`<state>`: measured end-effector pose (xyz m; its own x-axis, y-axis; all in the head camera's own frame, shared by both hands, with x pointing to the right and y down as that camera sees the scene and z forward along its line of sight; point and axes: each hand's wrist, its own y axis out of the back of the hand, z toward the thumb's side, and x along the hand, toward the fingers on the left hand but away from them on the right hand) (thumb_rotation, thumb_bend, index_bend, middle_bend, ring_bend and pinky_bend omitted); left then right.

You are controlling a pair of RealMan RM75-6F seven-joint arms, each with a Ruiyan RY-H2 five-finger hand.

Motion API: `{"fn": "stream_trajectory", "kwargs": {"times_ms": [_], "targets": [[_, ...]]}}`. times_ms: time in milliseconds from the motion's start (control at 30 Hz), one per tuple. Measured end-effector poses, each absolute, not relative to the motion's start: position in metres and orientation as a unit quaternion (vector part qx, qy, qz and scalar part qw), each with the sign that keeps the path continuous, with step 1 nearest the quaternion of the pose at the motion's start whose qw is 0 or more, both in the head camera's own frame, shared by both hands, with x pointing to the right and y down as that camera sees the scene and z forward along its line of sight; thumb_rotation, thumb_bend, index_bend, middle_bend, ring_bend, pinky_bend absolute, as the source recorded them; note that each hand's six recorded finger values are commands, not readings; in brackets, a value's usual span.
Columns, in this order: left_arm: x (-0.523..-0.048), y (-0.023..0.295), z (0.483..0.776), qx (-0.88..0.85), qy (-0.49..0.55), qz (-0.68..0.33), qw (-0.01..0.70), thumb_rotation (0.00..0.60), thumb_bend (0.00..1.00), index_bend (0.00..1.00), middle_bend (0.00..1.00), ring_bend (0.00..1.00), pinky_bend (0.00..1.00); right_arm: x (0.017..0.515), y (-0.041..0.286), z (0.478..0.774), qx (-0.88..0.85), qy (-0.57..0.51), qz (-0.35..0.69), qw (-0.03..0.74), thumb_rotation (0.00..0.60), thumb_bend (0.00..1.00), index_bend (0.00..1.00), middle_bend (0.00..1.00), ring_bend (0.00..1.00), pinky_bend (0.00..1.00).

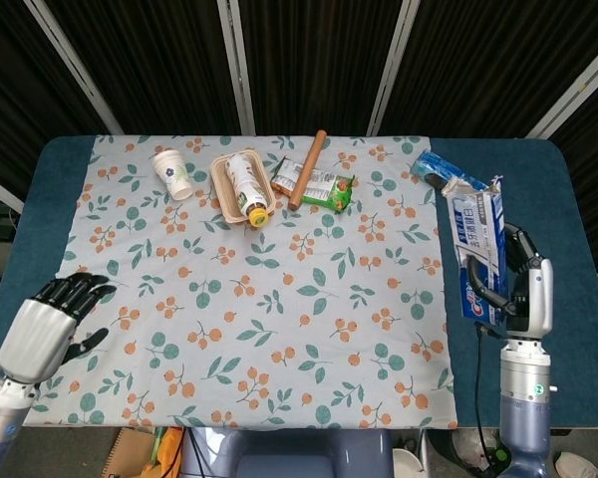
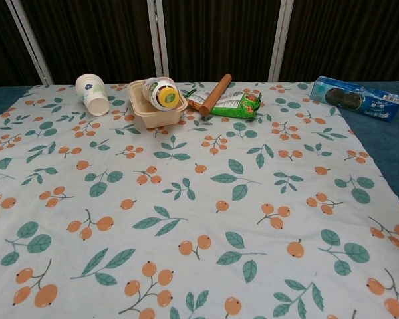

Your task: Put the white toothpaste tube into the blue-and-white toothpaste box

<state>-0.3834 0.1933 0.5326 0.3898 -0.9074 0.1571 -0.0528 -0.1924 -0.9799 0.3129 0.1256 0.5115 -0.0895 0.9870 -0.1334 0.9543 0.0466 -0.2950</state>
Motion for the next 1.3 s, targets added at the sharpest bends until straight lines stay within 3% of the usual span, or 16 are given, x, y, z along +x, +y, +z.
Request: {"fn": "stream_trajectory", "kwargs": {"times_ms": [233, 500, 833, 933, 1000, 1100, 1300], "targets": [[-0.419, 0.215, 0.549, -0.655, 0.375, -0.447, 0.481, 0.600, 0.05, 0.28, 0.27, 0.25, 0.35, 0.316, 0.140, 0.534, -0.684, -0.684, 0.239, 0.079, 0.600, 0.50, 0.58, 0.59, 0.56, 0.55], [-0.426, 0.216, 0.559, -0.661, 0.387, -0.459, 0.450, 0.600, 0.05, 0.28, 0.26, 0.23, 0.32, 0.301, 0.186, 0.591, -0.723, -0.552, 0.398, 0.121, 0.600, 0.50, 0.58, 0.59, 0.56, 0.55], [-0.428, 0.214, 0.560, -0.654, 0.386, -0.458, 0.461, 0.600, 0.05, 0.28, 0.24, 0.21, 0.30, 0.247, 0.226, 0.658, -0.745, -0.447, 0.463, 0.174, 0.600, 0.50, 0.57, 0.59, 0.56, 0.55], [-0.429, 0.214, 0.561, -0.656, 0.388, -0.459, 0.457, 0.600, 0.05, 0.28, 0.23, 0.20, 0.27, 0.236, 0.230, 0.673, -0.744, -0.423, 0.479, 0.196, 0.600, 0.50, 0.45, 0.55, 0.47, 0.52], [-0.428, 0.215, 0.561, -0.657, 0.387, -0.460, 0.456, 0.600, 0.05, 0.27, 0.22, 0.19, 0.26, 0.227, 0.233, 0.682, -0.744, -0.410, 0.489, 0.199, 0.600, 0.50, 0.26, 0.38, 0.28, 0.40], [-0.427, 0.215, 0.562, -0.659, 0.384, -0.460, 0.455, 0.600, 0.05, 0.27, 0.21, 0.18, 0.25, 0.216, 0.237, 0.691, -0.749, -0.390, 0.499, 0.195, 0.600, 0.48, 0.05, 0.17, 0.07, 0.23], [-0.428, 0.217, 0.563, -0.660, 0.382, -0.464, 0.450, 0.600, 0.05, 0.23, 0.18, 0.16, 0.24, 0.200, 0.238, 0.690, -0.757, -0.354, 0.503, 0.223, 0.600, 0.44, 0.00, 0.07, 0.00, 0.15]]}}
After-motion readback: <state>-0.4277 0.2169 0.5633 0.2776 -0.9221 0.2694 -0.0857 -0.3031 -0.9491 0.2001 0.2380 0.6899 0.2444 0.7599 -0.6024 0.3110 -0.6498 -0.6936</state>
